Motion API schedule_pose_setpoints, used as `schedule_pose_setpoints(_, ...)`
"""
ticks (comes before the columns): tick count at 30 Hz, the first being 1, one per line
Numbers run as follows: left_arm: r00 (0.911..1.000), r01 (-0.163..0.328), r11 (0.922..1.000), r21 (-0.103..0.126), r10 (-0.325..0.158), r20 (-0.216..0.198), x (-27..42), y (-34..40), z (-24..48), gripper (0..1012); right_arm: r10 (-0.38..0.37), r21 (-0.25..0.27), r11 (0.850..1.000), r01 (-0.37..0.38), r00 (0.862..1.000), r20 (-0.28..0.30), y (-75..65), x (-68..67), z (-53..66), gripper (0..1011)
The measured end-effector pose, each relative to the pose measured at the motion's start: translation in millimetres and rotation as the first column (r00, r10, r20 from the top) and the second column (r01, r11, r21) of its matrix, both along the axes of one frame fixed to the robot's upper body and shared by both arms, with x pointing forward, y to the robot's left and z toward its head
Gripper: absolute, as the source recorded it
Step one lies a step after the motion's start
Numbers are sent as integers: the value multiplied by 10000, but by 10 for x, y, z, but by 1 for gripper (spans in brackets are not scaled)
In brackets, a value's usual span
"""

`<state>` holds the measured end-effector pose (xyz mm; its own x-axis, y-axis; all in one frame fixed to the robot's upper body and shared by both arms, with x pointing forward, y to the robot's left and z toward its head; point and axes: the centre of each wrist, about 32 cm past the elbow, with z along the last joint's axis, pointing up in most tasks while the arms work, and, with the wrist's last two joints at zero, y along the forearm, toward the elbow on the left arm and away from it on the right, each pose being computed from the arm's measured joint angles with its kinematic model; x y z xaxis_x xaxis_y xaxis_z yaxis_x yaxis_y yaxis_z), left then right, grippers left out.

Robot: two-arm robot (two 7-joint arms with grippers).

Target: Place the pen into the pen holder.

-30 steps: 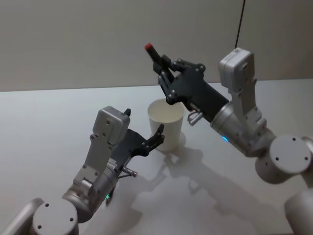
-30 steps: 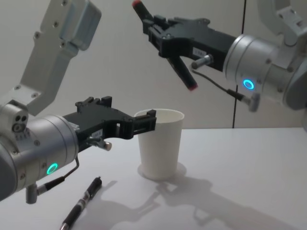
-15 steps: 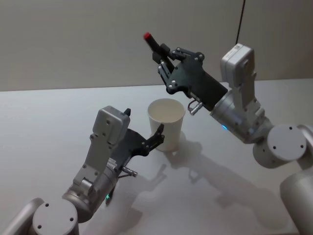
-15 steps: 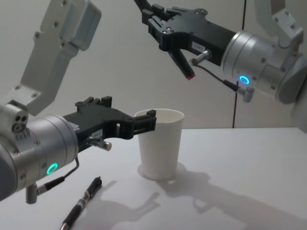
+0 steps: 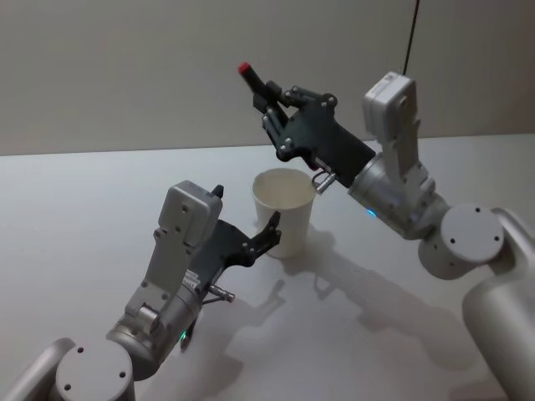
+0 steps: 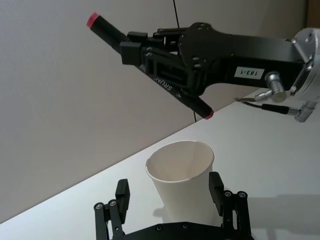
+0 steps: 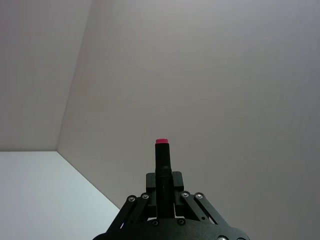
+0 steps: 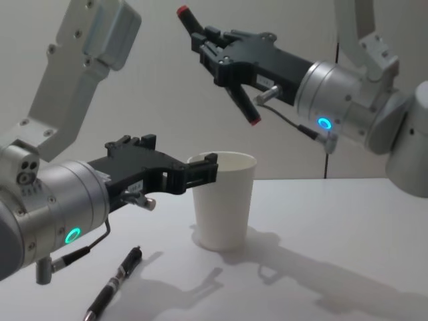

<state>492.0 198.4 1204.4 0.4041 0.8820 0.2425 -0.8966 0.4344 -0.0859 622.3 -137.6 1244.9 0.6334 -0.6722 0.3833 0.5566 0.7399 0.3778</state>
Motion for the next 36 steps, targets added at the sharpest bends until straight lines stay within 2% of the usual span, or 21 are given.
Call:
schedule_pose_setpoints(8, 10000, 0, 10000, 0, 0, 0, 0, 0, 0, 1010, 223, 8, 9998, -223, 9989, -421, 69, 118, -91, 172)
schedule_pose_setpoints(11, 10000, -1, 10000, 1, 1, 0, 0, 0, 0, 1009, 289, 19, 9996, -289, 9982, -517, 93, 138, -126, 208)
schedule_pose_setpoints(14, 10000, -1, 10000, 0, 1, 1, 0, 0, 0, 1009, 358, 28, 9994, -357, 9975, -607, 119, 146, -168, 280)
schedule_pose_setpoints(22, 10000, -1, 10000, 0, 1, 0, 0, 0, 0, 1009, 480, 57, 9988, -477, 9965, -679, 166, 137, -232, 558)
schedule_pose_setpoints(27, 10000, -1, 10000, 0, 1, 0, 0, 0, 0, 1009, 537, 79, 9985, -533, 9963, -677, 188, 125, -260, 670)
schedule_pose_setpoints(33, 10000, -1, 10000, 0, 1, 0, 0, 0, 0, 1009, 597, 134, 9982, -590, 9961, -649, 209, 112, -290, 900)
schedule_pose_setpoints(36, 10000, 0, 10000, 0, 0, 0, 0, 0, 0, 1009, 615, 149, 9980, -607, 9961, -630, 214, 109, -298, 950)
